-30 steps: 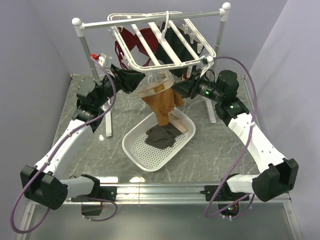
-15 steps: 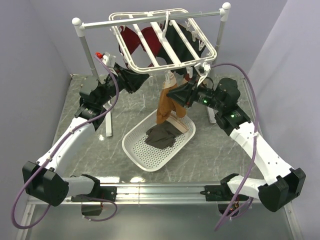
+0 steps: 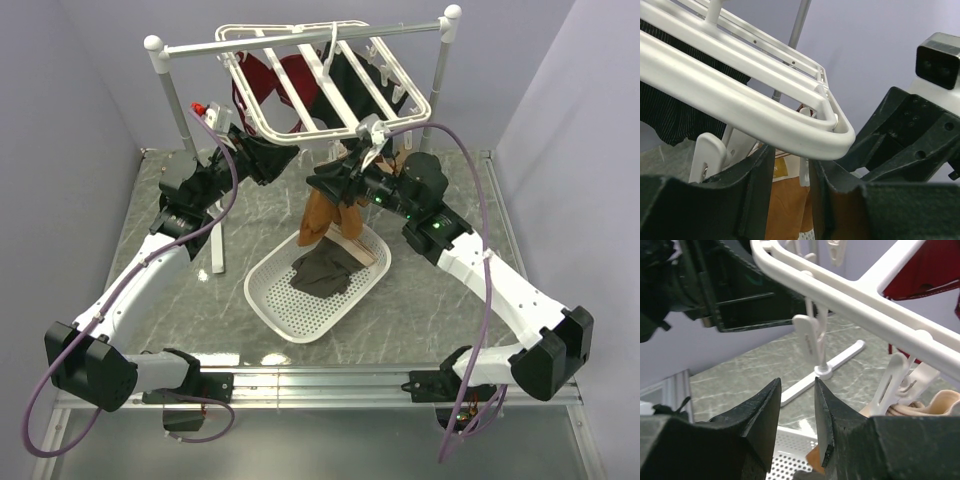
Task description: Clip the underwear to the hanger
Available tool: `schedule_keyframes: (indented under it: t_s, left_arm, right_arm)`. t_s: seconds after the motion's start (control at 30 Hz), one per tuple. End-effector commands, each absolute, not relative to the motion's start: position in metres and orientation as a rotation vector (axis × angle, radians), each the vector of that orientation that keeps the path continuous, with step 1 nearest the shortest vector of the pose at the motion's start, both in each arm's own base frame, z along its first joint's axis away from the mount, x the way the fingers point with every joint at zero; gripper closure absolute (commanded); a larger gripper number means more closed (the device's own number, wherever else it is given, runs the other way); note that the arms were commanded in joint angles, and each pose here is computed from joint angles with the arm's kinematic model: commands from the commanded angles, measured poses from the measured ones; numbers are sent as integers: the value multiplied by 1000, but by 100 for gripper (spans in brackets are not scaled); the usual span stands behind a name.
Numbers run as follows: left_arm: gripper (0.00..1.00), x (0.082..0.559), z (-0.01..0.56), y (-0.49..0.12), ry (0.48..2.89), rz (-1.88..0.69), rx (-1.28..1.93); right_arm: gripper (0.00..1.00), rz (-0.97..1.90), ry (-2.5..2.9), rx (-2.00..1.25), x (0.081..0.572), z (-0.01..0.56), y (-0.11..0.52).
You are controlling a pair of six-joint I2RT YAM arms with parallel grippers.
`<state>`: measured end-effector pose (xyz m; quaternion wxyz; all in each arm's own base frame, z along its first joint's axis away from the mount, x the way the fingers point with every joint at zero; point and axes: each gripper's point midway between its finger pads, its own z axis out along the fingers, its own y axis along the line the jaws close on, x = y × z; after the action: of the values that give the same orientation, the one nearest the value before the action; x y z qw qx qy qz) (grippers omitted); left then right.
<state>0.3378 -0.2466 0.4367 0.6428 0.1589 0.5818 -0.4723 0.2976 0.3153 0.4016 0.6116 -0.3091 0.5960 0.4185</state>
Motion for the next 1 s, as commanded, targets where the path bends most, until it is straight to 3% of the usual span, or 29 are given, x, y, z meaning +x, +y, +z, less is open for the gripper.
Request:
schedule_keyframes:
  t_s: [0.0, 0.5, 0.6, 0.83, 0.97]
  left_arm:
    - [62, 327, 467, -247, 1239, -1092, 389]
    - [62, 325, 465, -248, 1245, -1102, 389]
    - [62, 325, 465, -247, 1247, -1105, 387]
    - [62, 321, 466, -247, 1261, -1140, 359]
    - [64, 318, 469, -246, 1258, -1146, 359]
  right_arm:
    - [59, 900, 1256, -680, 308, 434, 317]
    - [56, 922, 1175, -718, 311, 437, 346]
    - [62, 917, 1173, -713, 313, 436, 347]
    - [87, 909, 1184, -692, 313, 438, 342]
    - [94, 913, 1191, -690, 312, 439, 340]
